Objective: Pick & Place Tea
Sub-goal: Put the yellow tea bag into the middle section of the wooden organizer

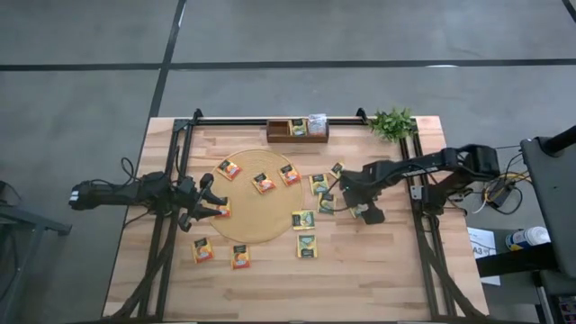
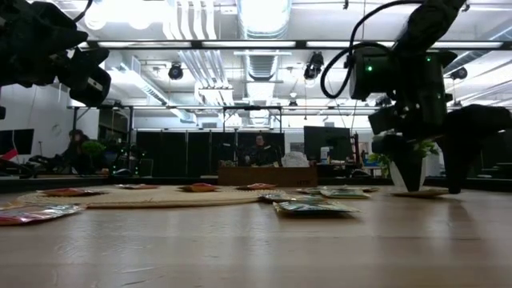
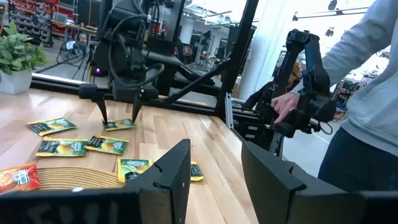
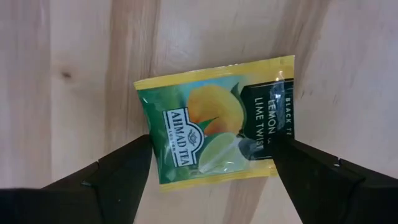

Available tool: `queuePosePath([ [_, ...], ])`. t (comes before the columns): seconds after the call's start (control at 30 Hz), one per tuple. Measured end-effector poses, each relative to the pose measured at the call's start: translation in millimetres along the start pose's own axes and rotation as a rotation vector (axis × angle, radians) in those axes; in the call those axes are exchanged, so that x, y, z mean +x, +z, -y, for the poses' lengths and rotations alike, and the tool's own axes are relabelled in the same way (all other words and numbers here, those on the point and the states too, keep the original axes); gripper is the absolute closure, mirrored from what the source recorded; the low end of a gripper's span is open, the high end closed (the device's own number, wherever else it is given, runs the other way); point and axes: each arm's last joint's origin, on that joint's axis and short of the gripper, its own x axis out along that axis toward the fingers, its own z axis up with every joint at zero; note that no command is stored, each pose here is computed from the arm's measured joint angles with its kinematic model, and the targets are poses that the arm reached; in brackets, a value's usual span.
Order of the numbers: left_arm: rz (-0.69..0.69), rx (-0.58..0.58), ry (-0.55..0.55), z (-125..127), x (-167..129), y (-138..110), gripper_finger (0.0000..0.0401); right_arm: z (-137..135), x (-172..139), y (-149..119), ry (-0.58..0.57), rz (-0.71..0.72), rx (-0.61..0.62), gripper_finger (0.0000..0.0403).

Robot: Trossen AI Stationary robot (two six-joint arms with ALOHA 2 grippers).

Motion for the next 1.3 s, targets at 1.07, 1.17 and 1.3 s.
queuePosePath([
  [1.07, 0.000, 0.000, 0.000, 0, 0, 0, 0.0263, -2, -13, 20, -0.096, 0.132, -0.007, 0.0381],
  [1.17, 0.000, 0.000, 0.000, 0, 0, 0, 0.0263, -3, -23, 19, -0.143, 0.135, -0.011, 0.0381],
  [1.3, 0.000, 0.000, 0.000, 0, 0, 0, 0.0263, 0, -37, 22, -0.222, 0.181, -0.020, 0.0380],
])
